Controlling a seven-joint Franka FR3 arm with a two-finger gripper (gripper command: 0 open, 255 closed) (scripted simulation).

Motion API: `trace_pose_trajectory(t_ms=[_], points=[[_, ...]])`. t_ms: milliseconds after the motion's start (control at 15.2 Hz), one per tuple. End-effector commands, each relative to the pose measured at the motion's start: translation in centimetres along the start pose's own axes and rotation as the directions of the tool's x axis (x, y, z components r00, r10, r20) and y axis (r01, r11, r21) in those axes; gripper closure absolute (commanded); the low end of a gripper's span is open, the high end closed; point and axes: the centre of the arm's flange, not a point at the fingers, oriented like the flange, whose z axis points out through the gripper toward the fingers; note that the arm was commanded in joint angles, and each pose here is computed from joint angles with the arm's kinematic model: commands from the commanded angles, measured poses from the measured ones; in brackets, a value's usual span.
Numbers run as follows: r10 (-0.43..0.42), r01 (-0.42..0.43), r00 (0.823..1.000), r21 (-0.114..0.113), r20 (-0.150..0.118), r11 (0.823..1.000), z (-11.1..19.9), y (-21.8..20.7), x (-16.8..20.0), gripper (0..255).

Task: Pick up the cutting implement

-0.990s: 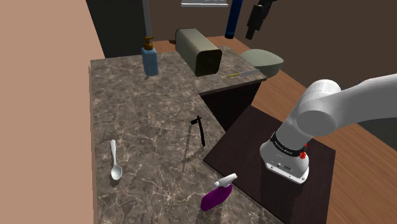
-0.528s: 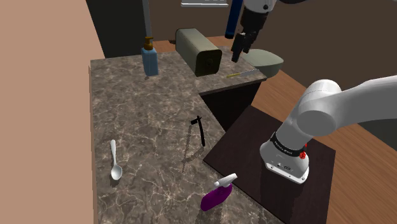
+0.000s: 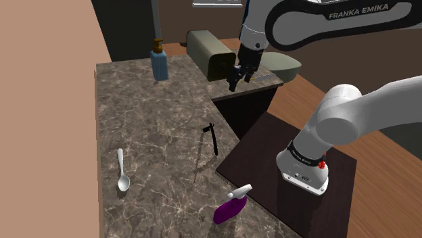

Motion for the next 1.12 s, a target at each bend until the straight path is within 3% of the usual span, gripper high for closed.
trace_pose_trajectory(t_ms=[0,792,1056], points=[[0.036,-0.036,0.999,0.008,-0.003,0.999,2.2,-1.1,0.3,0],[0.234,-0.234,0.972,0.05,-0.002,0.971,15.3,-9.1,2.1,0],[0.235,-0.234,0.972,0.051,-0.002,0.971,16.9,-9.2,2.0,0]])
